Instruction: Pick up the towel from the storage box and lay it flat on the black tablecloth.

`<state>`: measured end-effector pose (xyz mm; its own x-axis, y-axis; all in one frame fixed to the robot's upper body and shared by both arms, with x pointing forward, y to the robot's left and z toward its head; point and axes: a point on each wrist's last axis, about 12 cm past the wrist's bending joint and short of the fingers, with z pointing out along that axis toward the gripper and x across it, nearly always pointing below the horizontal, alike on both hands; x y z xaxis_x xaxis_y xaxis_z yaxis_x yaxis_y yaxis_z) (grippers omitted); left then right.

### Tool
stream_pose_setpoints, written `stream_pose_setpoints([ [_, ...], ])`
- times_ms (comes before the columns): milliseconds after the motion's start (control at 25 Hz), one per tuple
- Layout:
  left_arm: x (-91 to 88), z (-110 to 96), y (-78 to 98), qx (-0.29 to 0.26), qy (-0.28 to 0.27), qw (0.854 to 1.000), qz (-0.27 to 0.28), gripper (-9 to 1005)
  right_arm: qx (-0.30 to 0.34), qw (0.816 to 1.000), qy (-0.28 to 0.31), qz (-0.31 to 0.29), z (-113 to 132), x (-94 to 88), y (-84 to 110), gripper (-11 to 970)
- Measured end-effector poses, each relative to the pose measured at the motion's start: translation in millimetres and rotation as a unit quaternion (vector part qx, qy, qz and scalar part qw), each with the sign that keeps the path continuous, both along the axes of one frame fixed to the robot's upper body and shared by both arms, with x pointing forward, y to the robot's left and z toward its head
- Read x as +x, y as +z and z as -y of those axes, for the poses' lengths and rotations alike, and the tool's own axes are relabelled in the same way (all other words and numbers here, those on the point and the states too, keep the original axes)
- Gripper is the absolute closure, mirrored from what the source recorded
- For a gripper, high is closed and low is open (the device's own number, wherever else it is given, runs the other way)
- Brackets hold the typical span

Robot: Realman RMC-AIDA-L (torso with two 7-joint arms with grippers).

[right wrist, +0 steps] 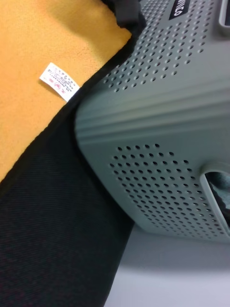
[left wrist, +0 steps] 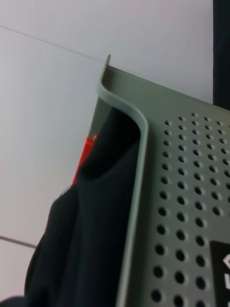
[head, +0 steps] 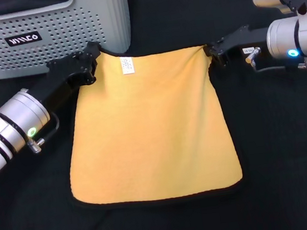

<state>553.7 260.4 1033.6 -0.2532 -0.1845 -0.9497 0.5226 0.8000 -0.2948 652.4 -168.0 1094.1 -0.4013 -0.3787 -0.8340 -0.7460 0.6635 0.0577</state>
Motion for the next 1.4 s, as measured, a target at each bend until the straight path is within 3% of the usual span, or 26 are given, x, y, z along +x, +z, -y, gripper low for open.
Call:
stream_pose_setpoints([
  [760,1.7,-3.6,-4.2,0.011,0.024,1.000,-0.009,968,-0.001,1.000,0.002,0.006,-3.6,1.6,1.7,806],
  [1000,1.5,-9.0,-4.8,0.001,0.046,0.999,-0.012,794,-0.001,1.000,0.005,0.016,0.4,-2.6,1.5,803],
  [1200,-5.5,-13.6,-6.5,-0.004,0.046,0.999,-0.009,595,0.020,0.999,0.017,0.028,6.1,-10.9,6.9,583],
  [1400,-21.2,-23.9,-4.3,-0.031,0.047,0.998,0.014,475,0.044,0.998,0.010,0.050,25.8,-25.2,13.5,489],
])
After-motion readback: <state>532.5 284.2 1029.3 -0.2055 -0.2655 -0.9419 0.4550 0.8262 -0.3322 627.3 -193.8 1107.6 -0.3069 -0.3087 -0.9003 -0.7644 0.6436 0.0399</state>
